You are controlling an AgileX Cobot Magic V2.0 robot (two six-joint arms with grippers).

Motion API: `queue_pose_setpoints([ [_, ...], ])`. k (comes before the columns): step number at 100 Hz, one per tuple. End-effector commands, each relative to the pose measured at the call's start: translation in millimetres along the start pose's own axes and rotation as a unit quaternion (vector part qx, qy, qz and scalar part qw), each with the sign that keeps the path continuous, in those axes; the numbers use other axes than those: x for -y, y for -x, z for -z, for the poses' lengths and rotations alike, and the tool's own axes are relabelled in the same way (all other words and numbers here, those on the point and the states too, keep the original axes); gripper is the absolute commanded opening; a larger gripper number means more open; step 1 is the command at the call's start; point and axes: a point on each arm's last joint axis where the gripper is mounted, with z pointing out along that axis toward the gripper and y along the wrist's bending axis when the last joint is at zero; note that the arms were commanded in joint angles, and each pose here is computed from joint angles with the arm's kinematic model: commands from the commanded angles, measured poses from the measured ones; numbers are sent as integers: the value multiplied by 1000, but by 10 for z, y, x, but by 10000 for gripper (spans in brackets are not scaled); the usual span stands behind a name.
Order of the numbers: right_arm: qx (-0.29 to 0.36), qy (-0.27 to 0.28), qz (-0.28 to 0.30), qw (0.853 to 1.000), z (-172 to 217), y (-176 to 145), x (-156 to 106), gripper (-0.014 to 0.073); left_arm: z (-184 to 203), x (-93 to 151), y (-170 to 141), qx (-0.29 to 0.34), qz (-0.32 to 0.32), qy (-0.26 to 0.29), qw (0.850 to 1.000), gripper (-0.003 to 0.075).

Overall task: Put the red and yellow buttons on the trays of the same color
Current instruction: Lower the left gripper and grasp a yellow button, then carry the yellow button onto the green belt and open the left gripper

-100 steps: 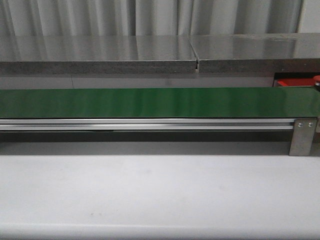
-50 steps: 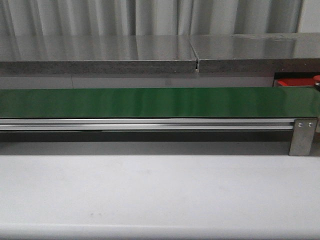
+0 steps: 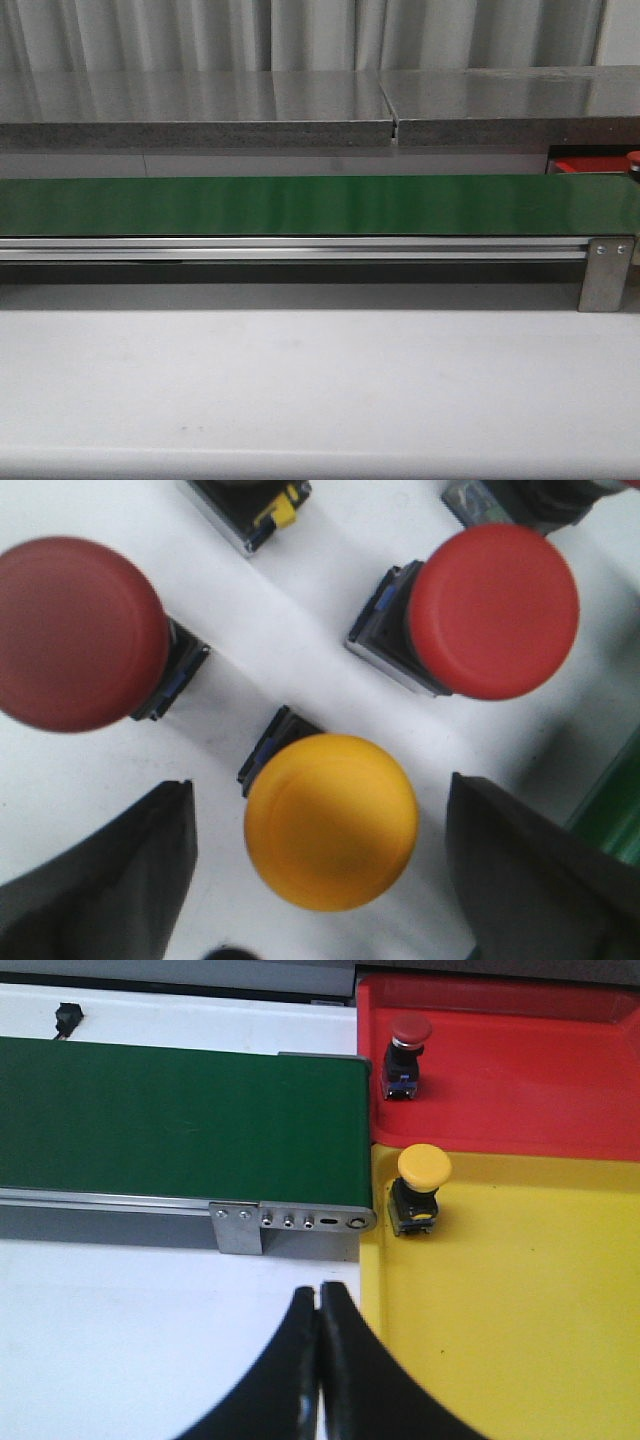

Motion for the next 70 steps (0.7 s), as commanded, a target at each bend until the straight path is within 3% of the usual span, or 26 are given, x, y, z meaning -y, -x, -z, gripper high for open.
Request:
queue_pose_setpoints([
  [1,45,-6,3,999,45,132,8,-117,294,55,140,60,8,-19,998,398],
  [13,45,-6,3,999,45,132,8,-117,295,56,148,64,5,-20,998,270],
  [23,45,-6,3,999,45,132,8,-117,296,57,154,67,5,-20,998,223],
  [41,45,-6,3,999,45,132,8,-117,409,71,159,77,1,-23,997,221],
  [70,45,-6,3,999,45,132,8,-117,911,122,43,101,-11,-29,994,221],
])
